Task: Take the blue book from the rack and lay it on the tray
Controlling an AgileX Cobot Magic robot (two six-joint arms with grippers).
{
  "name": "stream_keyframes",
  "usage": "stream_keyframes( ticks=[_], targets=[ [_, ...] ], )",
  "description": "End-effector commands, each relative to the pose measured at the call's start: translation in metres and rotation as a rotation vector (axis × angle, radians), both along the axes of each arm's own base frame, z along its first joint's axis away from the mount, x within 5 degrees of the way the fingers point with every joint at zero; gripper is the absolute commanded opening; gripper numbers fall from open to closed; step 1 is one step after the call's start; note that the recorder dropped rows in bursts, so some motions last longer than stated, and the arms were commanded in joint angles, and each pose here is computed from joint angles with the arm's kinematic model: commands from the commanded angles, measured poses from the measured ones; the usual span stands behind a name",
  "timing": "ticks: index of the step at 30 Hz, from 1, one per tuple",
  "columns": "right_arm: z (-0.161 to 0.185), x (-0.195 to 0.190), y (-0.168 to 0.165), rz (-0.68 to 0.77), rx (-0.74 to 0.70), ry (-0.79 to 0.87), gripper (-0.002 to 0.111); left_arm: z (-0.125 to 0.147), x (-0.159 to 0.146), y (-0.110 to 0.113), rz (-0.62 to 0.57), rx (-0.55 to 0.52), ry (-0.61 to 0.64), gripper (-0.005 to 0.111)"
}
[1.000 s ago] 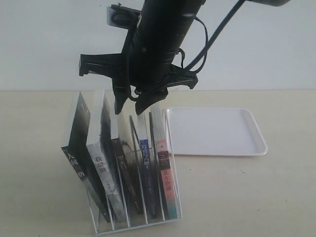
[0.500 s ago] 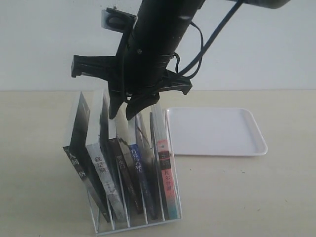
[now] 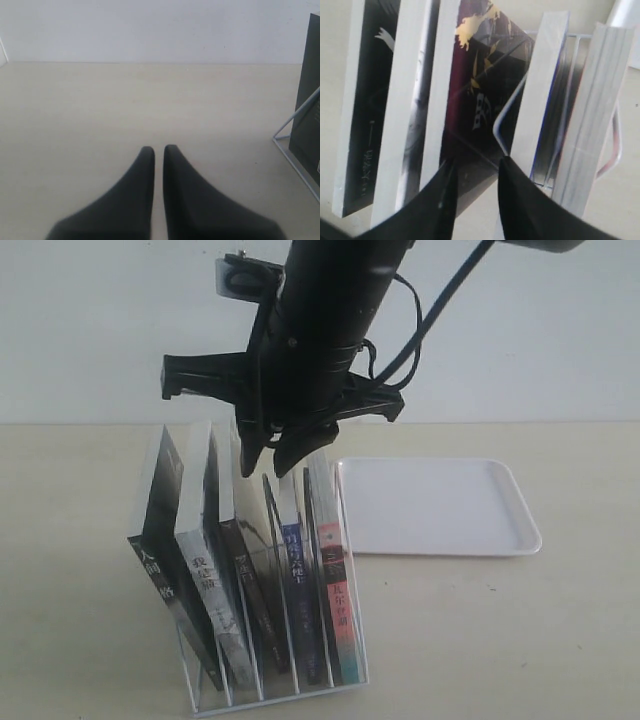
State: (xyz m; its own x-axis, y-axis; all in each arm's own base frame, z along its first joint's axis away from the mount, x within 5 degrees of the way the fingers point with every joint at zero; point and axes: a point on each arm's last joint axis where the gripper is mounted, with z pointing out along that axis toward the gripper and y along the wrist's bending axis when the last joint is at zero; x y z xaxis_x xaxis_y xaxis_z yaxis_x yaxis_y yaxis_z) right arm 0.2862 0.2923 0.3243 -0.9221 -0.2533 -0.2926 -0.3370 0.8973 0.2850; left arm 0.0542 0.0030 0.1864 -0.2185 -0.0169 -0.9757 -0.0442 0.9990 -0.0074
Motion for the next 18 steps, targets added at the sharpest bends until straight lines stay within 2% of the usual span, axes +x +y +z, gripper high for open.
stream_keyframes(
  ticks=[1,8,18],
  targets=[
    [-0.009,0.006,-0.007,-0.001,-0.108,-0.036,0.028,-0.001,0.0,0.0,-0.008,0.004,-0.002,0.006],
    [-0.009,0.01,-0.012,-0.005,-0.154,-0.081,0.028,-0.001,0.0,0.0,-0.008,0.004,-0.002,0.006],
    [-0.003,0.015,-0.021,-0.02,-0.116,-0.063,0.028,-0.001,0.0,0.0,-0.008,0.004,-0.002,0.006]
  ],
)
